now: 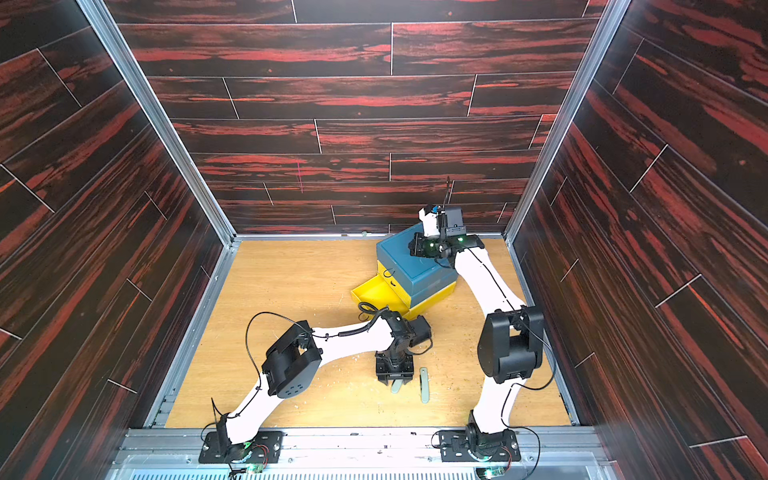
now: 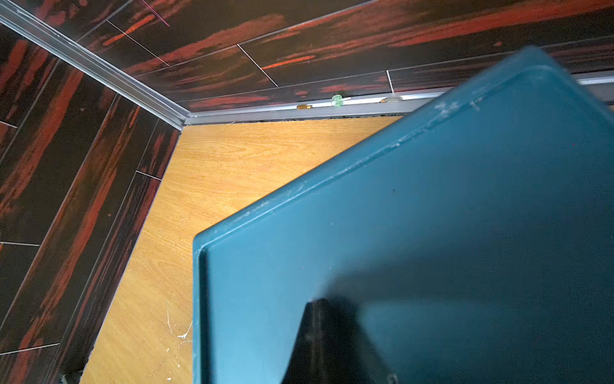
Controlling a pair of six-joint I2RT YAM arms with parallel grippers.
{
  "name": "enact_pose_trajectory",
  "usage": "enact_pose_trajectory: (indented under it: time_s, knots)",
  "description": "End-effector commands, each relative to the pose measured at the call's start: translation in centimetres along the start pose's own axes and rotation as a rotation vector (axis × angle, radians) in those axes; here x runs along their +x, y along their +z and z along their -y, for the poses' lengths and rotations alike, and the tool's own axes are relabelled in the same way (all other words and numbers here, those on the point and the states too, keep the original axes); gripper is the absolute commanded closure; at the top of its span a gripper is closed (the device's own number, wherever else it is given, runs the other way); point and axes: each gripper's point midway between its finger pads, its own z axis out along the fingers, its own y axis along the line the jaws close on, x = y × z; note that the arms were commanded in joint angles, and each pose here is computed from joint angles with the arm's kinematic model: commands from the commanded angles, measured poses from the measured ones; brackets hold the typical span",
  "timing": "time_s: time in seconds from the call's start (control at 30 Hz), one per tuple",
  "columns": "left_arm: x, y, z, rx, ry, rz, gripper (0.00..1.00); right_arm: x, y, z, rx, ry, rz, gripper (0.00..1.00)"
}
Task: Place the fruit knives into the drawer by color
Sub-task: Pick up the fruit knife from the center of the board.
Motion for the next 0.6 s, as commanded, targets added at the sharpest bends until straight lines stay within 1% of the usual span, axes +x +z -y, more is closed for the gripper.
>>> enact_pose_trajectory:
  time_s: [0.0, 0.2, 0.37, 0.57]
  knots:
    - [-0.93, -0.92, -2.38, -0.101, 0.034, 0.061, 0.46, 12.67, 2.43, 5.46, 0.176, 0.179, -0.435, 1.0]
    - [-1.2, -0.84, -2.32, -0.128, 0.107, 0.055, 0.47, 12.31, 2.29, 5.31, 0.177, 0.175, -0.429, 1.0]
    - [-1.57, -1.54, -2.36, -0.151, 0.159, 0.074, 0.46, 12.19, 2.27, 5.34, 0.179, 0.176, -0.427, 1.0]
    - [-1.51, -1.26, -2.3, -0.153, 0.188, 0.058, 0.46, 11.97, 2.26, 5.3, 0.182, 0.172, -0.428, 1.0]
